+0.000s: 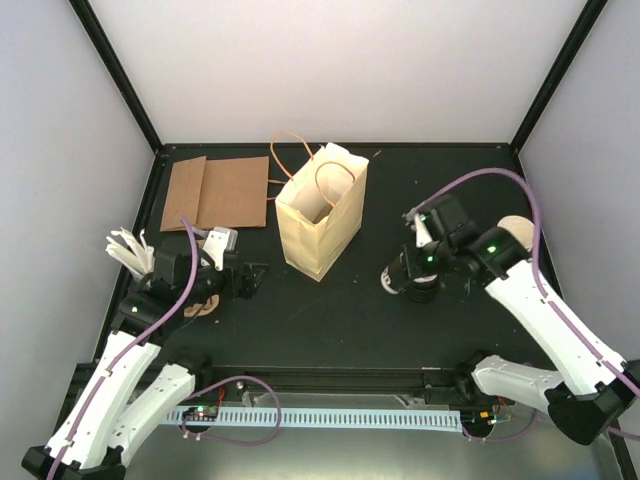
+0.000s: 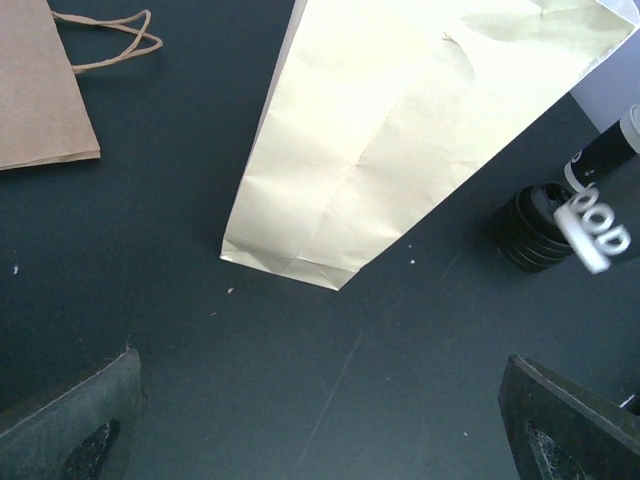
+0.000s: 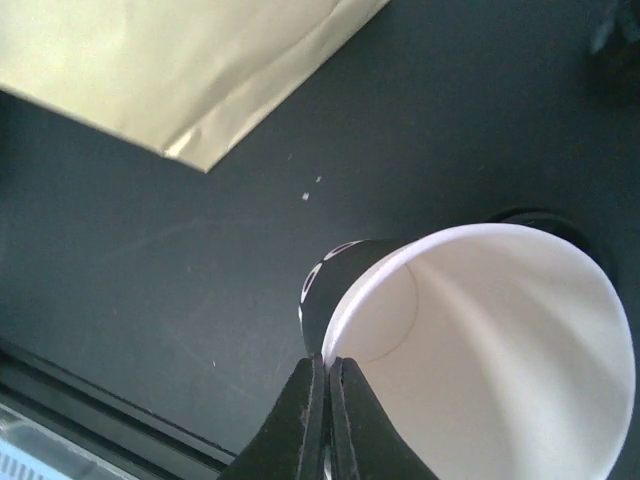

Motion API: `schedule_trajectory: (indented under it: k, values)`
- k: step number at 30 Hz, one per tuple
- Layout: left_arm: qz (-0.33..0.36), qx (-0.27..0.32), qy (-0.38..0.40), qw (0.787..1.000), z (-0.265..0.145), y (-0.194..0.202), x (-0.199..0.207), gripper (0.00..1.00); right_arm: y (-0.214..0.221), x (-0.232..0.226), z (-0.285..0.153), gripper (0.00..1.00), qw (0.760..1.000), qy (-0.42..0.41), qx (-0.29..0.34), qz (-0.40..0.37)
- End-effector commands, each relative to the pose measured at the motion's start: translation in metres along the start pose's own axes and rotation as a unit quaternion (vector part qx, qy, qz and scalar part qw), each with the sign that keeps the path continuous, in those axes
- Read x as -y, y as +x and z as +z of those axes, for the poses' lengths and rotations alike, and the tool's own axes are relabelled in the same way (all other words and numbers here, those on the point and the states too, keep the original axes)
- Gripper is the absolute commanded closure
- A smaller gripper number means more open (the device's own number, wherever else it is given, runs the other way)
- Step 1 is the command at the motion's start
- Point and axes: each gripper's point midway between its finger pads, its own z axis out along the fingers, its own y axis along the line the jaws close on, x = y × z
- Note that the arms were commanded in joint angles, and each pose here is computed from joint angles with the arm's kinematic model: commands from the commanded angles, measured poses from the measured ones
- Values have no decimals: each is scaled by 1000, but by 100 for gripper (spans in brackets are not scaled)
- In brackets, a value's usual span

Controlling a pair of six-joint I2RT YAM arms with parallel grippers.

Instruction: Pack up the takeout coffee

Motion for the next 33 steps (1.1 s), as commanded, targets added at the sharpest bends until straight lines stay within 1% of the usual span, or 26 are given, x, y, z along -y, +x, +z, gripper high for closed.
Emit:
schedule_trajectory:
  k: [1,7,13,21,30,31,32,33]
  values:
    - [8,8,10,1000,0,-5,4,1,6,-26,22,98,1000,-17,17,-13]
    - [8,12,9,1000,-2,-6,4,1,16,-52,52,98,997,22,0,-67]
    - [8,17,2,1000,-4,-7,2,1,29,-74,81,99,987,79,-28,-139]
    - [6,17,1,1000,-3,-7,1,1,42,-94,101,98,983,79,-39,-163]
    - [7,16,1,1000,-3,-7,2,1,48,-100,112,96,978,91,-50,-179]
    - [6,16,2,1000,-3,-7,2,1,49,-100,113,95,978,90,-51,-180]
    - [6,16,2,1000,-3,-7,2,1,50,-102,113,90,978,89,-51,-182]
    - [6,16,1,1000,-3,-7,1,1,50,-103,113,81,978,89,-51,-183]
